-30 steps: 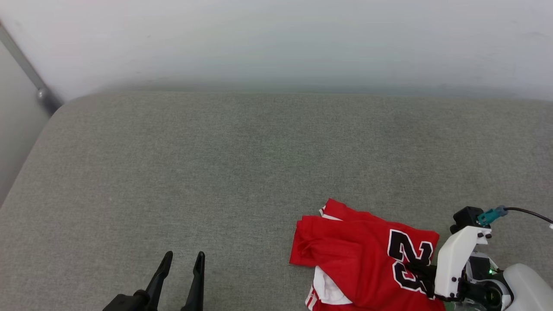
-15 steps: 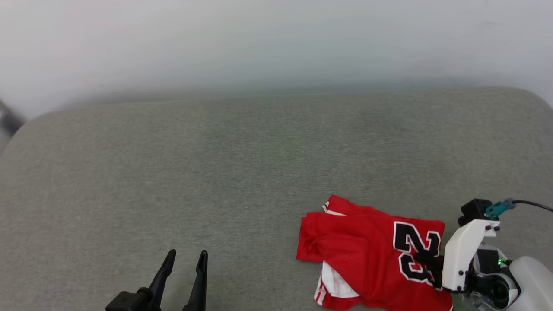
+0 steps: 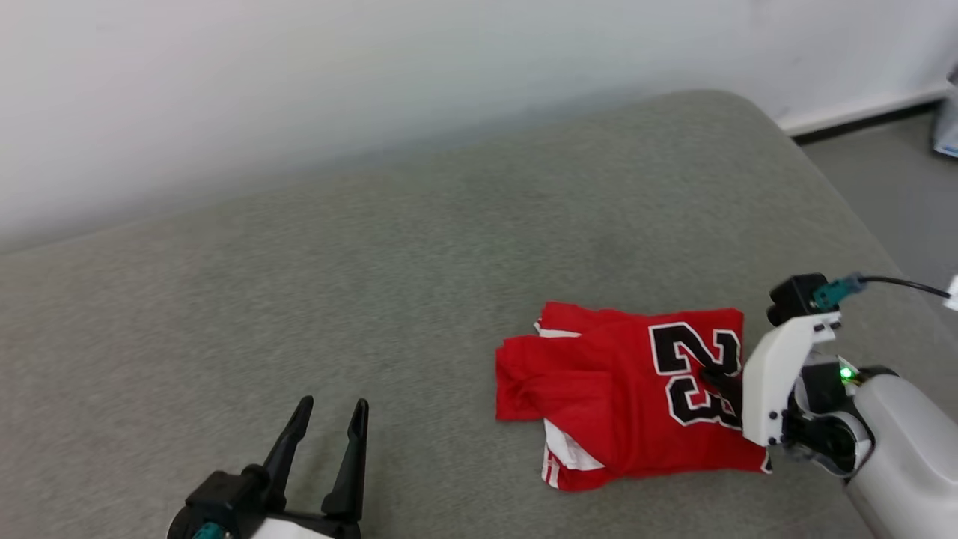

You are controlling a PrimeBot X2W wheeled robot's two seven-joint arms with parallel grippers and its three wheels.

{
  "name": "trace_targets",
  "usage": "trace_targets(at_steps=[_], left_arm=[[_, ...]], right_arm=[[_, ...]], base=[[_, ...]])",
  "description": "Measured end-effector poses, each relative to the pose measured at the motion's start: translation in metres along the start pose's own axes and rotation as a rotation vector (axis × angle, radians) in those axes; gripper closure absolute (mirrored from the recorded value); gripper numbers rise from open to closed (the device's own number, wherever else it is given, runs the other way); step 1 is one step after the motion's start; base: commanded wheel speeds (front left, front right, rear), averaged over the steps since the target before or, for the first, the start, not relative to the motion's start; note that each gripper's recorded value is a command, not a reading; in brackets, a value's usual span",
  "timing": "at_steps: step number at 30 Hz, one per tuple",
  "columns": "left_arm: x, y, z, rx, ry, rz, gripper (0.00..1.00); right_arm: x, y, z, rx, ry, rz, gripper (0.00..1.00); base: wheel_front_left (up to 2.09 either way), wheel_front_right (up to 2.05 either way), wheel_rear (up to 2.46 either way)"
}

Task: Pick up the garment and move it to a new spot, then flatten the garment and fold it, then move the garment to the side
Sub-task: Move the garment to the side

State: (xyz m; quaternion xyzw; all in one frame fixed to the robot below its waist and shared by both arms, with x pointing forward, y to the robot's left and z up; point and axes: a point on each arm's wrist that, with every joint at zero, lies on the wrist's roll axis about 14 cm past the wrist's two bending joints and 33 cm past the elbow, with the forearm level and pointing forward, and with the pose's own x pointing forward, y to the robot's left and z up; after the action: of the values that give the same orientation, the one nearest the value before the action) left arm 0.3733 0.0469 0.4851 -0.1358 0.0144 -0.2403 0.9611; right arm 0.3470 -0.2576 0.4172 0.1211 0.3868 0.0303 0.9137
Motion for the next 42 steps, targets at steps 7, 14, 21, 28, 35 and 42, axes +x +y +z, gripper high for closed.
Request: trace_targets(at_steps=[7, 14, 21, 28, 35, 42], left_arm=[[0.047, -0.038, -0.007, -0.025, 0.006, -0.175, 0.00], [0.069, -0.039, -0.018, -0.054, 0.014, -0.234, 0.00], [0.084, -0.019, -0.013, -0.058, -0.031, -0.236, 0.00], [0.082, 0.015, -0.016, -0.032, -0.038, -0.177, 0.00], [0.072, 0.056, -0.038, -0.011, 0.020, -0.090, 0.00], [0.066, 0.081, -0.062, -0.013, 0.071, -0.031, 0.00]], right_arm=[[-0.010, -0.022, 0.008, 0.002, -0.033, -0.078, 1.00], [0.003, -0.050, 0.044, -0.042, -0.069, -0.162, 1.00], [0.011, -0.107, 0.126, -0.160, -0.174, -0.334, 1.00], [0.027, -0.159, 0.190, -0.222, -0.254, -0.502, 1.00], [0.074, -0.186, 0.206, -0.267, -0.206, -0.597, 1.00], [0.128, -0.195, 0.192, -0.274, -0.156, -0.604, 0.70]], base=[[0.00, 0.00, 0.00], [0.00, 0.00, 0.00], [0.00, 0.00, 0.00], [0.00, 0.00, 0.00], [0.00, 0.00, 0.00], [0.00, 0.00, 0.00]])
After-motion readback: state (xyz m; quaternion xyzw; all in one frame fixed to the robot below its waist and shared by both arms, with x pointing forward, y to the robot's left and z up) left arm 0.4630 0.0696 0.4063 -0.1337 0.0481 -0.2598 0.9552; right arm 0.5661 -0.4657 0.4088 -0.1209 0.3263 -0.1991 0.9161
